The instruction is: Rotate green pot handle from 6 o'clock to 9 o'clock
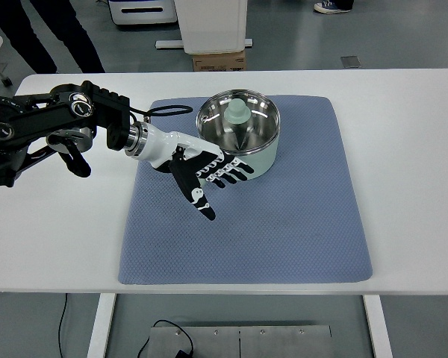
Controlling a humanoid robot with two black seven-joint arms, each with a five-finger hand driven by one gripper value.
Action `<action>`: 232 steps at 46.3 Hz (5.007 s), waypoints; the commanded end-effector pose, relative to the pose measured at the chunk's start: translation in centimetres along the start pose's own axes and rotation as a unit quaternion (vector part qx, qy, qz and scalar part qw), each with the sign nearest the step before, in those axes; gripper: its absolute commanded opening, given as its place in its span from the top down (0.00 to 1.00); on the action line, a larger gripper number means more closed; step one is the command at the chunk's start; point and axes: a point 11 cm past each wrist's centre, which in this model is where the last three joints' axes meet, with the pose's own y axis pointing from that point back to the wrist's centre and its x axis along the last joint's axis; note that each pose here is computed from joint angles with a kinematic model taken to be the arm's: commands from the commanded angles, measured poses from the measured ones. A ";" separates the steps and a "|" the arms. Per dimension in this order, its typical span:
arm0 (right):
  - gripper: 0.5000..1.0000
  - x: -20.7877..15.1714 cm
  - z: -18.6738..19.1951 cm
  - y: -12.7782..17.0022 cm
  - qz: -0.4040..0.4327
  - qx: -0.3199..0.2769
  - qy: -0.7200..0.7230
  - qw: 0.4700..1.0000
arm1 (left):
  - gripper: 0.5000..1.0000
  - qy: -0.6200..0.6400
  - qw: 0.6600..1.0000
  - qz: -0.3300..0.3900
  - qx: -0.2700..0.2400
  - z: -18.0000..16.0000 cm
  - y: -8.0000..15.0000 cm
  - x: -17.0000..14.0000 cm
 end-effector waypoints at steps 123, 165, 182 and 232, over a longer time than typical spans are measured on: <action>0.00 0.0 0.0 0.0 0.000 -0.001 0.000 1.000 | 0.00 -0.018 0.996 0.082 0.038 -1.5 5.8 4.3; 0.00 0.0 0.0 0.0 0.000 0.000 0.000 1.000 | 0.00 0.235 0.922 0.185 -0.246 3.3 11.5 12.1; 0.00 0.0 0.0 0.0 0.000 0.000 0.000 1.000 | 0.00 0.401 0.790 0.278 -0.372 -4.1 12.4 15.8; 0.00 -0.3 0.1 0.0 -0.005 -0.002 -0.005 1.000 | 0.00 0.633 0.482 0.378 -0.473 -20.8 15.9 12.8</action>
